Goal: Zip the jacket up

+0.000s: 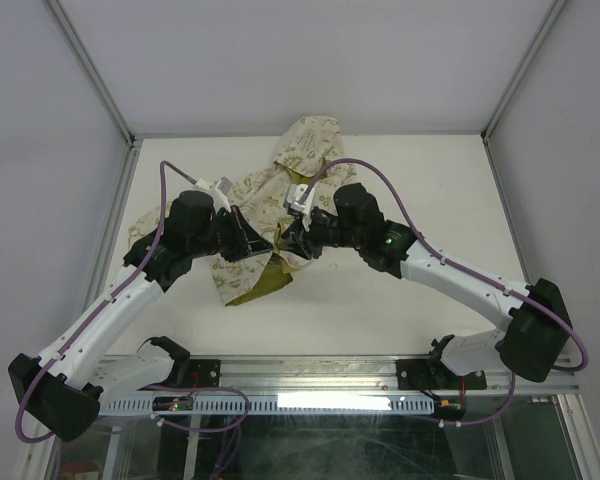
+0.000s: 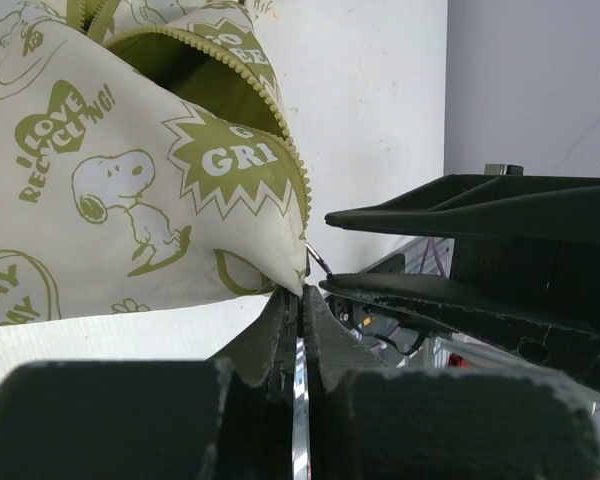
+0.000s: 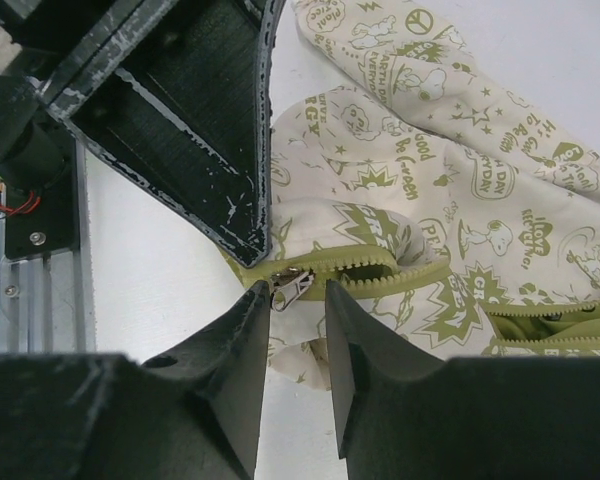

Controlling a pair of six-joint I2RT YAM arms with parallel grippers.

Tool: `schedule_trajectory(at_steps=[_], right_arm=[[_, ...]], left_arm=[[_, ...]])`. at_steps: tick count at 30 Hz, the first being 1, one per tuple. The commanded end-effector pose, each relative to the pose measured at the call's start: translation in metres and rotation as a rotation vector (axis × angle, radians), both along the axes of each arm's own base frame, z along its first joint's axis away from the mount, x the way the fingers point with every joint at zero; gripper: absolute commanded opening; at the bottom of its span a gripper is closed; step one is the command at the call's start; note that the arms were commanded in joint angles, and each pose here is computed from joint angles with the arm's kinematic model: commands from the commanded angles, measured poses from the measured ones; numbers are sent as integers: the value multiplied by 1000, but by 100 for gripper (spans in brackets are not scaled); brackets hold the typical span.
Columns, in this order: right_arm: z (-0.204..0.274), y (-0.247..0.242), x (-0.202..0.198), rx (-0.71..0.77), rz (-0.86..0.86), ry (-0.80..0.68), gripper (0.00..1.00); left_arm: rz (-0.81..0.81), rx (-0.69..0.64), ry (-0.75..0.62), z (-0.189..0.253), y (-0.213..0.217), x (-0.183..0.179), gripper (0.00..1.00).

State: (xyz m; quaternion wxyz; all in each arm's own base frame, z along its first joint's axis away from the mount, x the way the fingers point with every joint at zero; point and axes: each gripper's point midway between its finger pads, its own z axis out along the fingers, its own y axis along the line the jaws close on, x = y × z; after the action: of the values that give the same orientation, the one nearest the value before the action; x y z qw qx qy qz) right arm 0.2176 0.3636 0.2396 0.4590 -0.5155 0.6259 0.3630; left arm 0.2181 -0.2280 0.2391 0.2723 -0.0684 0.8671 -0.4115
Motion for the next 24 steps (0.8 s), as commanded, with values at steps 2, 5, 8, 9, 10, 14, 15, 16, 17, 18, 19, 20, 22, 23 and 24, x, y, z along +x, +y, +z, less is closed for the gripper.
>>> schedule_trajectory(at_steps=[2, 5, 8, 9, 10, 14, 15, 16, 17, 18, 19, 20, 22, 23, 24], right_arm=[[10, -3, 10, 15, -51, -45, 29], [10, 0, 5, 19, -14, -32, 27], [9, 3, 1, 19, 16, -18, 25], [9, 4, 0, 18, 22, -15, 25], [8, 4, 0, 17, 24, -12, 25], [5, 4, 2, 8, 15, -13, 22], [7, 5, 3, 13, 12, -17, 21], [7, 5, 4, 13, 9, -21, 21], [7, 5, 5, 14, 5, -25, 20], [9, 6, 6, 19, 3, -30, 19], [9, 6, 8, 19, -1, -32, 18], [10, 7, 9, 20, -4, -34, 17], [11, 8, 10, 20, -4, -40, 16], [12, 9, 10, 22, -1, -42, 16], [13, 9, 10, 24, 2, -45, 14]], left_arm=[[-22, -41, -60, 21, -4, 4, 0], [-22, -41, -62, 21, -4, 5, 0], [-23, -40, -63, 21, -4, 5, 0], [-23, -41, -64, 22, -4, 5, 0], [-24, -41, -65, 22, -4, 5, 0], [-26, -41, -66, 22, -4, 4, 0], [-28, -41, -64, 22, -5, 4, 0], [-32, -42, -65, 22, -5, 3, 0], [-34, -42, -65, 22, -5, 3, 0], [-36, -42, -64, 22, -5, 3, 0], [-39, -42, -65, 22, -5, 2, 0], [-40, -42, -65, 21, -5, 2, 0], [-44, -42, -63, 20, -5, 1, 0], [-47, -42, -62, 20, -5, 0, 0], [-50, -42, -58, 18, -5, -1, 0]])
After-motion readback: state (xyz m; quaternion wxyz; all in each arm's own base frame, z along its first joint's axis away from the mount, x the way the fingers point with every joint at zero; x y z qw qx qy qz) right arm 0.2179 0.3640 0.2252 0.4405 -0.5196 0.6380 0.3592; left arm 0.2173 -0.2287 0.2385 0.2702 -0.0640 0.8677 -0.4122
